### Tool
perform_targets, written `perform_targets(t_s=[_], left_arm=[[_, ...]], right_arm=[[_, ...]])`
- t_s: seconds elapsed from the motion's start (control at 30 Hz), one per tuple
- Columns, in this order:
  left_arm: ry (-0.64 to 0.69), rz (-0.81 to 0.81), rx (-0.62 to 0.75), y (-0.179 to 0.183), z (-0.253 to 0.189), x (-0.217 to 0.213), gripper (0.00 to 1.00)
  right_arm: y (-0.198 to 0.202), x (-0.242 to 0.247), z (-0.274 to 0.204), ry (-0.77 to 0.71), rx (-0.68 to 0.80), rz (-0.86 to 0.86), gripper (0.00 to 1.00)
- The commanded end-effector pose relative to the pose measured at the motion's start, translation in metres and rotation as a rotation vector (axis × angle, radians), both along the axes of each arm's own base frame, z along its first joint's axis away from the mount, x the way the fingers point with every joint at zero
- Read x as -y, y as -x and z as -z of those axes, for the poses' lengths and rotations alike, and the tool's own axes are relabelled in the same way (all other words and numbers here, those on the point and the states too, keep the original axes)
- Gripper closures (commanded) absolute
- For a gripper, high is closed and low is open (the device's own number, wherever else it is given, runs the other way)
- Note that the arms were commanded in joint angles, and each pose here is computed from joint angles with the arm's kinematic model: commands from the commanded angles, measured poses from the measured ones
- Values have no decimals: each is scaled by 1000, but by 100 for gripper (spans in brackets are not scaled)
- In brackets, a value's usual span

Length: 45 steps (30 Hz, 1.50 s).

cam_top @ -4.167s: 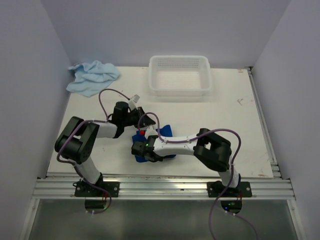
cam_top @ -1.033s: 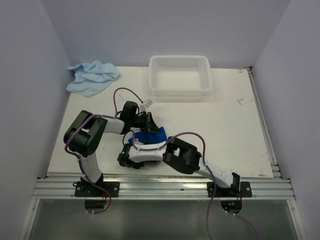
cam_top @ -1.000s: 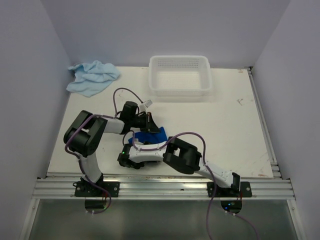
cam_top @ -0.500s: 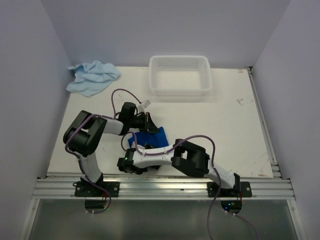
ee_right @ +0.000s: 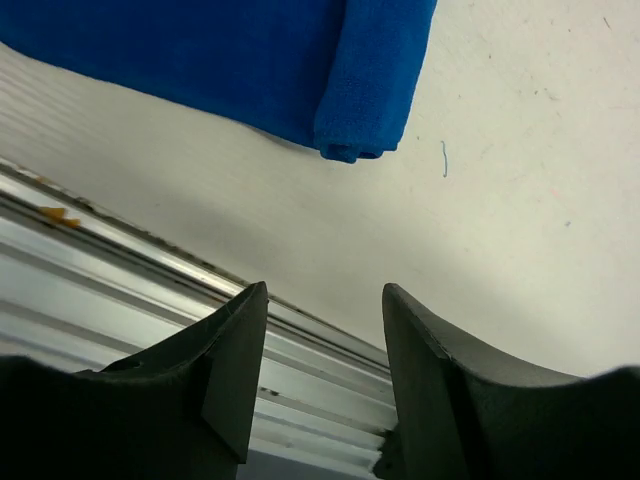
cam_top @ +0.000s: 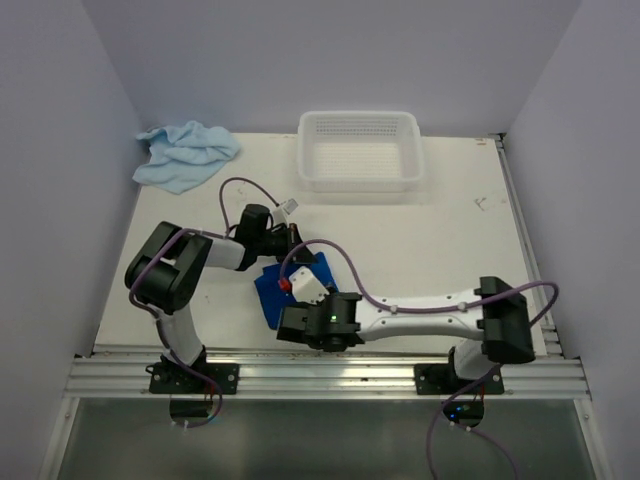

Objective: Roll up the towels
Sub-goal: Roll the towel

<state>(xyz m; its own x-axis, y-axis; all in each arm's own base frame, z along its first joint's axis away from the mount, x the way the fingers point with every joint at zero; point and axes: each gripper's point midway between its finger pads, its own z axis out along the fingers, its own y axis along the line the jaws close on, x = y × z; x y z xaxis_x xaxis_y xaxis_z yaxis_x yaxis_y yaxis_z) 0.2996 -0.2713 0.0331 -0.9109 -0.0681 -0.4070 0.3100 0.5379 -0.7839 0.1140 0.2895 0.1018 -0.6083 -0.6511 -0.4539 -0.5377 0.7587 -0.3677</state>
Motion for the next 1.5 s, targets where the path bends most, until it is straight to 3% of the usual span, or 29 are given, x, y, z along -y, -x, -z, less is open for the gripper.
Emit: perform_targets(t_s=[0.0, 0.17, 0.23, 0.27, 0.3, 0.4, 0.6, 0.8, 1.0, 1.47], left_arm=[[-132, -99, -19, -5, 28, -26, 100], [-140, -111, -10, -6, 25, -29, 100], [-143, -113, -3, -7, 23, -29, 100], [-146, -114, -2, -7, 23, -29, 100], [-145, -115, 3, -7, 21, -29, 100], [-145, -120, 8, -8, 21, -30, 100], [-146, -118, 13, -6, 20, -31, 100], [-148, -121, 12, -3, 22, -32, 100], [-149, -120, 24, -4, 17, -32, 100], [-146, -127, 31, -3, 15, -34, 100]], right_arm=[[1, -25, -27, -335, 2, 60, 46], [-4, -6, -20, -432, -82, 142, 43], [-20, -11, -29, -602, -117, 202, 43], [-12, -7, -11, -624, -203, 201, 43], [-33, -12, -17, -734, -204, 251, 43], [-53, -6, -20, -881, -249, 303, 43], [-83, -6, -20, -984, -288, 352, 42], [-112, -7, -3, -1015, -326, 426, 41], [-125, -8, 31, -927, -349, 444, 41], [-111, -29, 53, -962, -446, 395, 36]])
